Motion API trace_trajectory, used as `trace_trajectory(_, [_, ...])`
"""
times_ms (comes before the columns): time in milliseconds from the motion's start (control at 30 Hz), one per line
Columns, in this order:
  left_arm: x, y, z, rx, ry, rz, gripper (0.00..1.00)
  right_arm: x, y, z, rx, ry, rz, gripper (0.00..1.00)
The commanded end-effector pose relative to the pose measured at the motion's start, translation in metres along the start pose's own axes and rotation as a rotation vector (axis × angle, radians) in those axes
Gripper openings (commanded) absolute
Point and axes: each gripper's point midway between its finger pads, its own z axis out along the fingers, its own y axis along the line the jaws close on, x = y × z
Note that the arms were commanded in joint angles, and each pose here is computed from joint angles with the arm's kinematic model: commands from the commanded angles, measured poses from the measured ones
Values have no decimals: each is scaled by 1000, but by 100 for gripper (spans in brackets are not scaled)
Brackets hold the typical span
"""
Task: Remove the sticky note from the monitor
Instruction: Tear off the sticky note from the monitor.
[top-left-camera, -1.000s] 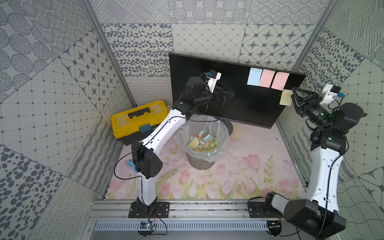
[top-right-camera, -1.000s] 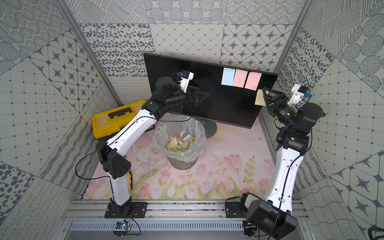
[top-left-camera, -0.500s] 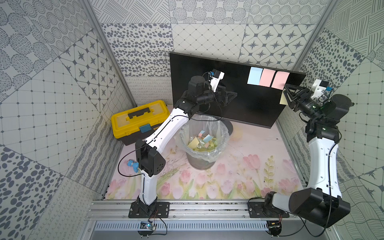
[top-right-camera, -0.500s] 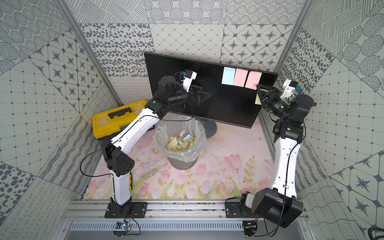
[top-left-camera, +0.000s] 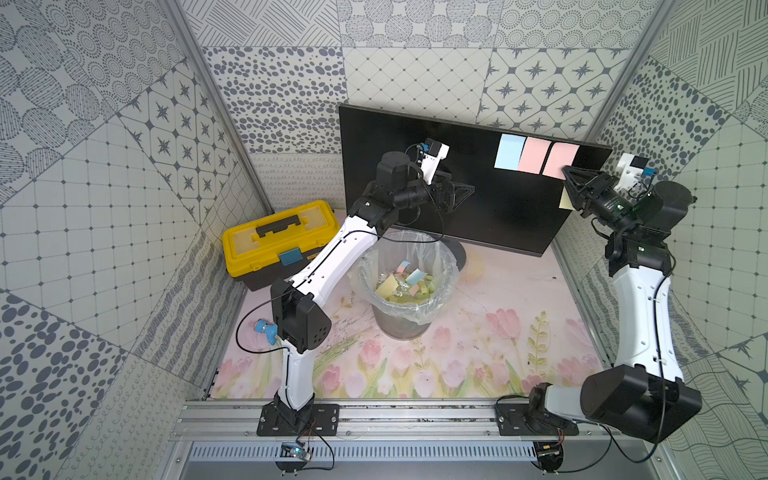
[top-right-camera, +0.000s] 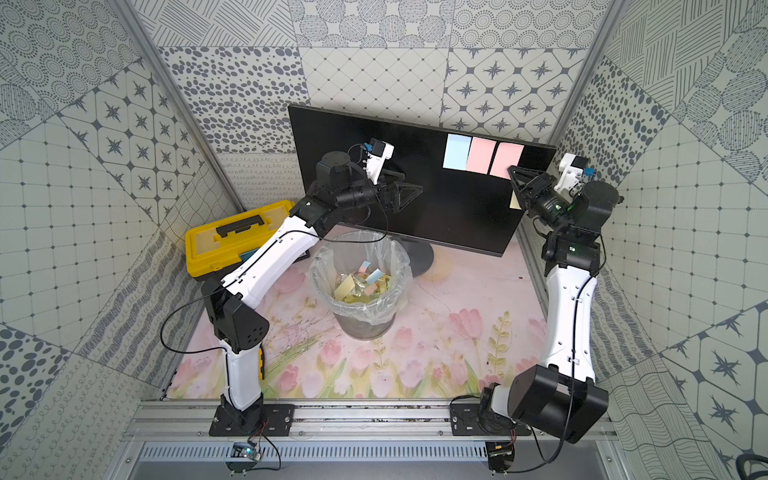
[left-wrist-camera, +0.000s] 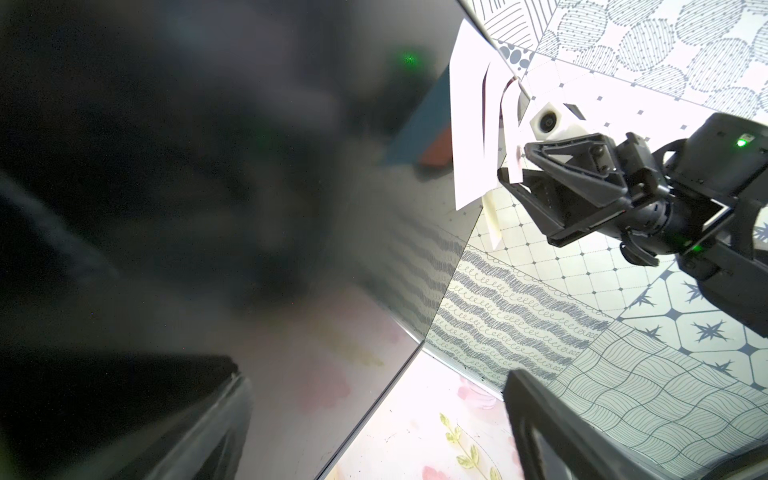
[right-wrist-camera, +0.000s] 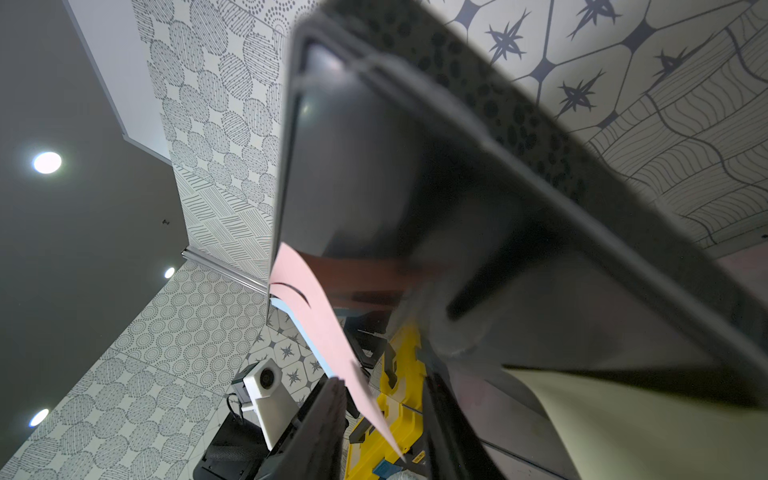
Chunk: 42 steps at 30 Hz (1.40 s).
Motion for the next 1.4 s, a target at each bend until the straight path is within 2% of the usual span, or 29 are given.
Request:
trace_trajectory(0, [-17,12,1,-77,-72,62,99,-7,22,0,-45,-25,-73,25])
trace_trajectory(233, [-17,12,1,-75,-70,62,99,-4,30,-7,-37,-32,-95,0])
trace_trajectory(767, [-16,13,0,-84,-63,64,99,19,47,-32,-17,-20,-139,0])
trace_trajectory(1000, [-18,6,-8,-77,-46,72,99,20,64,-51,26,-77,-273,0])
trace_trajectory(1167, [-23,-3,-19,-76,-45,105,99,24,87,-60,-10,-74,-385,0])
trace_trajectory(1367, [-31,-14,-43,-112,-62,193,99,58,110,-52,-84,54,-506,0])
